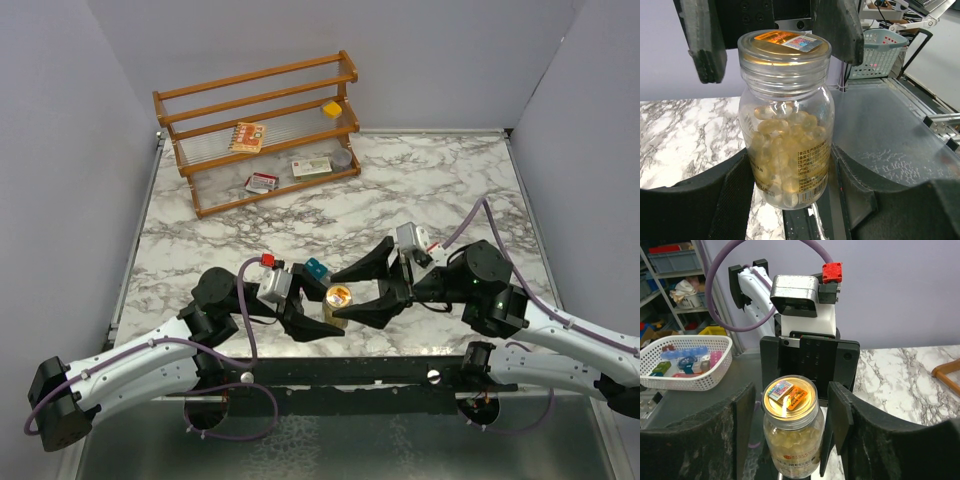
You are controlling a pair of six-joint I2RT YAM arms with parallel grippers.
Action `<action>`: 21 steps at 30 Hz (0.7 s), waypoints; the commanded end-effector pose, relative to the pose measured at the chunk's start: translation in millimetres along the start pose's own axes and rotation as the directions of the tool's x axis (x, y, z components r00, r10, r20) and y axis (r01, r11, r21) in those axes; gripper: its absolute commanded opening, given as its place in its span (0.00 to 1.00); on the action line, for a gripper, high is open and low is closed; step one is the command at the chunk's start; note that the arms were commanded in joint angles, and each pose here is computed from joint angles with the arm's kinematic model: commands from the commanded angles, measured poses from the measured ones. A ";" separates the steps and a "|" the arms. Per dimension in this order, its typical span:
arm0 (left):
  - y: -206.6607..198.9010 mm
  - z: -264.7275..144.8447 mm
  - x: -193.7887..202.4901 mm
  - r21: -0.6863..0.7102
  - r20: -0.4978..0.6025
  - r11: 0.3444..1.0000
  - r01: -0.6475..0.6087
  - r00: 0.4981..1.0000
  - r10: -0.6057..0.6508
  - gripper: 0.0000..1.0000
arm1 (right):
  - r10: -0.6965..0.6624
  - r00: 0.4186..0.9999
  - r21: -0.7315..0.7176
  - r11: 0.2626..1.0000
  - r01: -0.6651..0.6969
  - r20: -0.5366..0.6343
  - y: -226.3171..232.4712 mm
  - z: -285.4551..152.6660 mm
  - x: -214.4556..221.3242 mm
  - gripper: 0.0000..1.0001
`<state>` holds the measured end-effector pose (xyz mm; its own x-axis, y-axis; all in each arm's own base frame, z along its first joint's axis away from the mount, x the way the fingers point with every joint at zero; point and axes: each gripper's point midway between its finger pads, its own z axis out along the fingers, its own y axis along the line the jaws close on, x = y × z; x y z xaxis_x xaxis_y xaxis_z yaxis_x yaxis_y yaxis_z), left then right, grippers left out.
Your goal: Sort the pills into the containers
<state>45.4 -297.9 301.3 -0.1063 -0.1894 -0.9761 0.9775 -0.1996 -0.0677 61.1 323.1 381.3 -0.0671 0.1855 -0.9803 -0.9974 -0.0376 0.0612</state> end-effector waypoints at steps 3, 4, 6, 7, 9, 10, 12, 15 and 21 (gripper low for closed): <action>-1.9 3.2 -25.4 -0.003 0.068 0.998 -0.056 0.996 0.056 0.00 | 0.002 1.000 -0.035 0.999 -0.002 0.009 5.4 1.4 0.4 0.49; -1.5 3.0 -25.7 -0.006 0.070 0.998 -0.056 0.996 0.056 0.00 | 0.002 1.000 -0.033 0.999 -0.002 0.008 5.1 1.6 0.4 0.48; -1.0 2.9 -26.3 -0.010 0.072 0.998 -0.057 0.996 0.058 0.00 | 0.001 1.000 -0.033 0.999 -0.001 0.006 4.6 2.5 0.7 0.44; -0.8 2.9 -26.2 -0.012 0.073 0.998 -0.056 0.996 0.057 0.00 | 0.003 1.000 -0.032 0.999 -0.003 0.003 4.2 2.8 1.7 0.40; -0.2 2.7 -26.5 -0.016 0.074 0.998 -0.057 0.996 0.058 0.00 | 0.005 1.000 -0.030 1.000 -0.005 -0.006 3.3 3.5 3.6 0.35; 0.1 2.5 -27.1 -0.020 0.077 0.998 -0.058 0.995 0.059 0.00 | 0.005 1.000 -0.027 1.000 -0.006 -0.011 2.5 3.9 4.9 0.33; 1.3 2.1 -27.2 -0.029 0.079 0.998 -0.057 0.995 0.060 0.00 | 0.006 1.000 -0.029 1.000 -0.006 -0.016 2.6 4.0 6.4 0.27; 6.1 0.0 -29.6 -0.065 0.094 0.996 -0.065 0.993 0.071 0.00 | 0.003 1.000 -0.023 1.000 -0.003 -0.024 1.2 4.0 8.3 0.15; 20.4 -9.3 -39.9 -0.189 0.130 0.979 -0.074 0.986 0.100 0.00 | -0.011 0.998 0.029 0.999 0.013 -0.058 -6.8 -1.0 12.5 0.02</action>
<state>53.8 -295.0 304.7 -0.0994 -0.2134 -0.9719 0.9887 -0.1313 -0.0723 63.2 326.8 379.2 -0.0630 0.1847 -0.9808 -0.9977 -0.0363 0.0572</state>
